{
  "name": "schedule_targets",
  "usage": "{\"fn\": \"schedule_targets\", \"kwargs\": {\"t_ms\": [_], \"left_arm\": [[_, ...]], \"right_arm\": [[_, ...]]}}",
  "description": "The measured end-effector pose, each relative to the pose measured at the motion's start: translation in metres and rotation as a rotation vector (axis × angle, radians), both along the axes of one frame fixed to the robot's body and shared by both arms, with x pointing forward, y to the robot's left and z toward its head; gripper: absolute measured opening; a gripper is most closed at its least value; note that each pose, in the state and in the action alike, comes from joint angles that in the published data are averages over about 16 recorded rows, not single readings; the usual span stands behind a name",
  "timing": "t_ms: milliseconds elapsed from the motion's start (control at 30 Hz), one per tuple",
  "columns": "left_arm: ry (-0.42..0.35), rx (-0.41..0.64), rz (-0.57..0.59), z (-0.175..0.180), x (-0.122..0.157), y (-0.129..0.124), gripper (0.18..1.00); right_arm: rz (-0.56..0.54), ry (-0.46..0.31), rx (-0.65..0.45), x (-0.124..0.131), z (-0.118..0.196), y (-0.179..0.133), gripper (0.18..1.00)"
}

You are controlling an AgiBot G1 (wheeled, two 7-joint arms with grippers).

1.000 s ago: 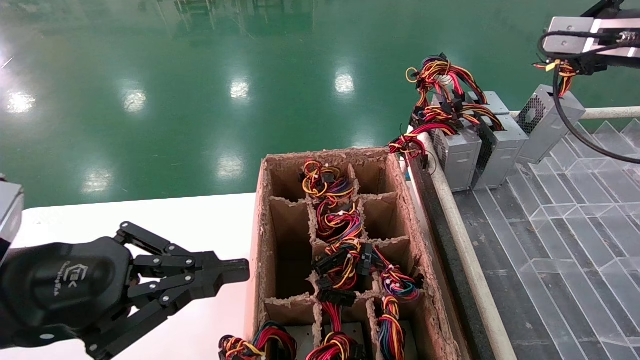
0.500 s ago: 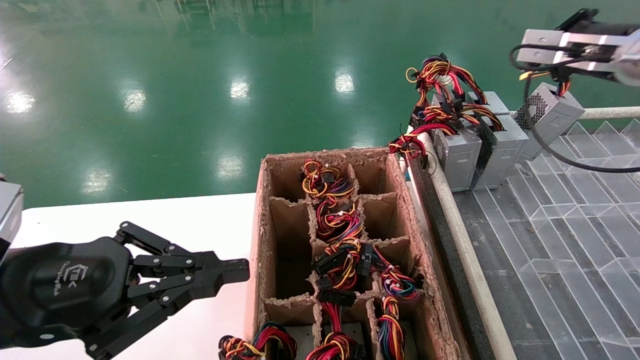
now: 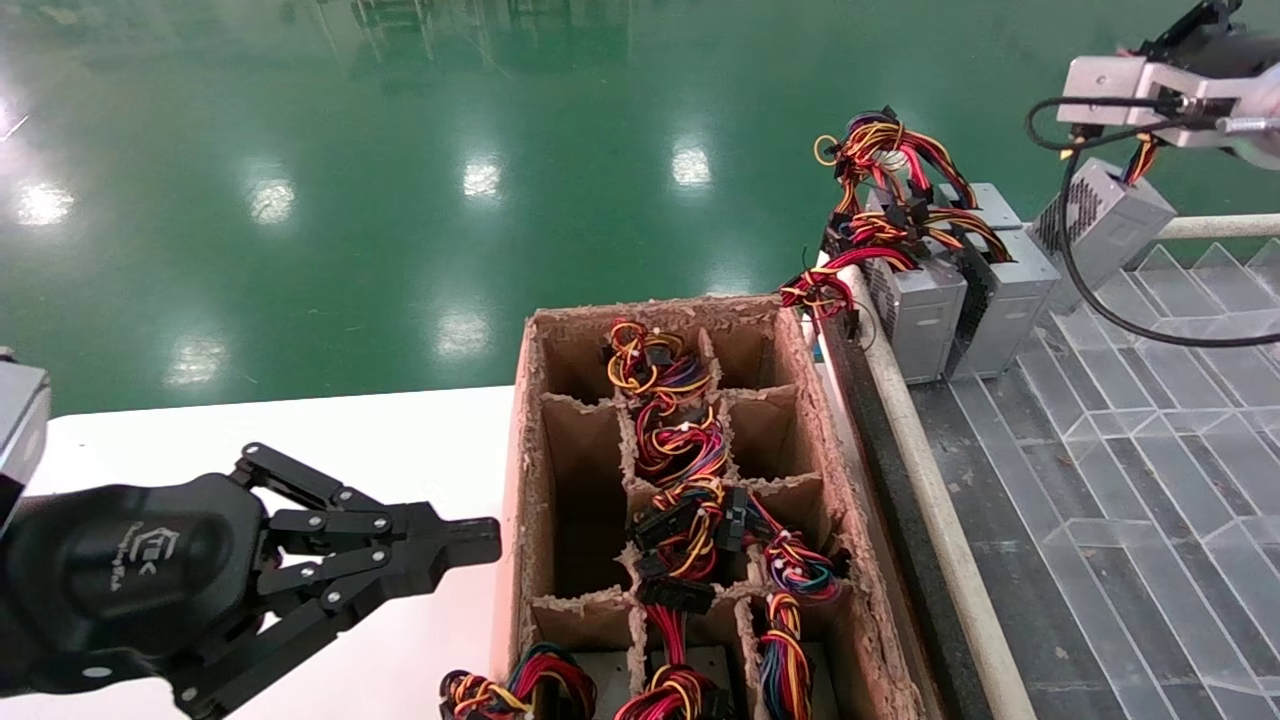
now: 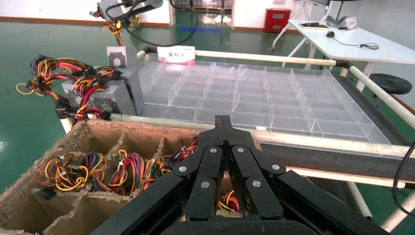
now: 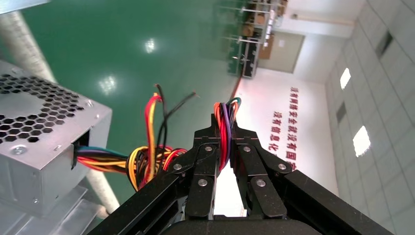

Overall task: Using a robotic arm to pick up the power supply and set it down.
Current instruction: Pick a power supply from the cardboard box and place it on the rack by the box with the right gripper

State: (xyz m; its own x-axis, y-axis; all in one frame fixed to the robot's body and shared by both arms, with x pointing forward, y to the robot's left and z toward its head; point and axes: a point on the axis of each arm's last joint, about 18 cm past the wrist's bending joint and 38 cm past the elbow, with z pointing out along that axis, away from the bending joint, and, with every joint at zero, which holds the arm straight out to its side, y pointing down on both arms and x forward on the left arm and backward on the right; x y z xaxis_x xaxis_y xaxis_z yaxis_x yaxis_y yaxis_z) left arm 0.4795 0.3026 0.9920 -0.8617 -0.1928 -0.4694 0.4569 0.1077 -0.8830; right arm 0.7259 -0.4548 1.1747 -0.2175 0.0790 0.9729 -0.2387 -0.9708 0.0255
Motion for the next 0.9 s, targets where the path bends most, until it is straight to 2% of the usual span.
{"fn": "schedule_targets", "kwargs": {"t_ms": [267, 700, 900], "left_arm": [[0.0, 0.0, 0.0, 0.0, 0.0, 0.0, 0.191], [0.0, 0.0, 0.0, 0.0, 0.0, 0.0, 0.191], [0.0, 0.0, 0.0, 0.0, 0.0, 0.0, 0.191]], "right_arm": [[-0.017, 0.0, -0.014, 0.006, -0.004, 0.008, 0.205], [-0.119, 0.009, -0.058, 0.007, -0.018, -0.008, 0.205], [-0.13, -0.001, -0.082, 0.009, -0.019, -0.003, 0.205]]}}
